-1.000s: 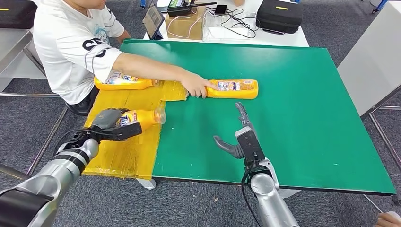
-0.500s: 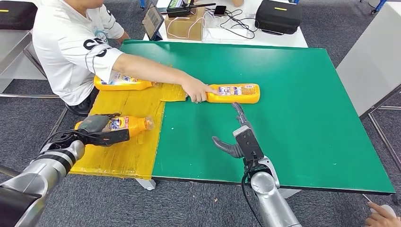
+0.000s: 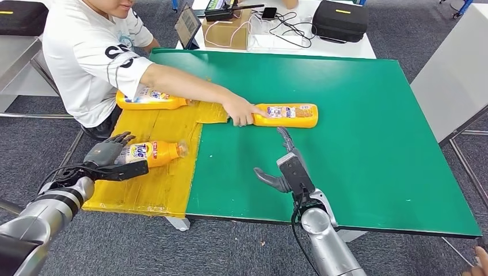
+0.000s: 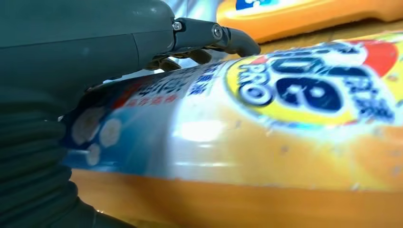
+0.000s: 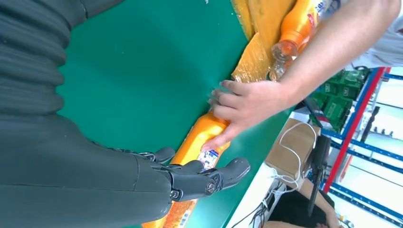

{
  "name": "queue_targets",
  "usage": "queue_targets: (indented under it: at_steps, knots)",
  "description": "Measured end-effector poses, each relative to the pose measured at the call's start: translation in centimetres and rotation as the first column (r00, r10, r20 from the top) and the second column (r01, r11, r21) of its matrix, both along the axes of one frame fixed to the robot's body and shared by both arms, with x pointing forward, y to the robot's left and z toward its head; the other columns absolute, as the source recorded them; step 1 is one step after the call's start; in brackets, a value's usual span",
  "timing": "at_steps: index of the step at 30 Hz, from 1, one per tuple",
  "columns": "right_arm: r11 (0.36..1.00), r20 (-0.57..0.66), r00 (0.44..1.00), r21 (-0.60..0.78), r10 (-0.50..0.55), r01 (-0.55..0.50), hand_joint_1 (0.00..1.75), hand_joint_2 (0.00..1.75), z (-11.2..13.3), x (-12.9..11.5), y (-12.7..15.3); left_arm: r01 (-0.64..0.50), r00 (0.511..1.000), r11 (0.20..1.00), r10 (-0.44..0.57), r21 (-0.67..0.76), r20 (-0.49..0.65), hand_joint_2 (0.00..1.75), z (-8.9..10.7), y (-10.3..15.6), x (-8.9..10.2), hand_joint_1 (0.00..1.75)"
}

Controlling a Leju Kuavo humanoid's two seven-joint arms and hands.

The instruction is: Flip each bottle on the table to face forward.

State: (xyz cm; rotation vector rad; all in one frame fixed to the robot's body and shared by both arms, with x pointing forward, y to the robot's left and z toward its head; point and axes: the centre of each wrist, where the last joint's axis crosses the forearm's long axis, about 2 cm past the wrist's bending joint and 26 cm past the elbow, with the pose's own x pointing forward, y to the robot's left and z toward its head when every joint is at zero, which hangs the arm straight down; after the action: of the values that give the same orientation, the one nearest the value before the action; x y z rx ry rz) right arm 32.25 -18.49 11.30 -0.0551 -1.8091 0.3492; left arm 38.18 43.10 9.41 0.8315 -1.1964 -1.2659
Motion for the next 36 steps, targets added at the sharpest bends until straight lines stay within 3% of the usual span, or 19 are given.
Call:
queue_targets:
  at_steps: [2,5,10,17,21,25,31,36]
  knots:
    - [1.0,-0.004,1.0,-0.01,-0.001,0.001,0.0,0.0,-0.2,0.0,0.1,0.0,1.0,1.0,0.001,-0.012,0.03,0.0,-0.3,0.2,-0.4,0.0]
    - [0.999,-0.012,1.0,-0.032,-0.006,0.006,0.0,0.0,-0.4,0.0,0.0,0.002,0.996,0.998,0.004,-0.059,0.093,0.0,-0.7,0.4,-0.9,0.0]
    - [0.996,-0.03,0.999,-0.091,-0.011,0.008,0.0,0.0,-1.0,-0.1,-0.5,0.011,0.975,0.966,0.047,-0.258,0.217,0.0,-1.9,-0.1,-1.9,0.0]
    - [0.992,-0.043,0.999,-0.129,-0.016,0.01,0.0,0.0,-1.5,-0.3,-1.1,0.007,0.956,0.892,0.127,-0.452,0.266,0.0,-2.9,-1.5,-2.5,0.0]
    - [0.987,-0.045,0.999,-0.158,-0.023,0.016,0.0,0.0,-1.6,-0.3,-1.5,0.015,0.953,0.802,0.169,-0.597,0.25,1.75,-3.1,-2.3,-2.7,0.0]
    - [0.979,-0.058,0.997,-0.2,-0.042,0.029,0.0,1.75,-1.9,-0.5,-1.9,0.051,0.962,0.56,0.194,-0.827,0.191,1.75,-3.4,-4.9,-2.8,0.0]
    - [0.959,-0.091,0.993,-0.28,-0.074,0.046,0.0,1.75,-2.2,-1.0,-2.2,0.042,0.988,0.194,0.141,-0.98,0.07,1.75,-3.4,-11.1,-3.2,0.0]
    - [0.93,-0.102,0.99,-0.364,-0.098,0.054,0.0,1.75,-2.1,-0.4,-2.6,0.006,0.997,-0.025,0.077,-1.0,0.004,1.75,-2.8,-15.6,-3.5,0.0]
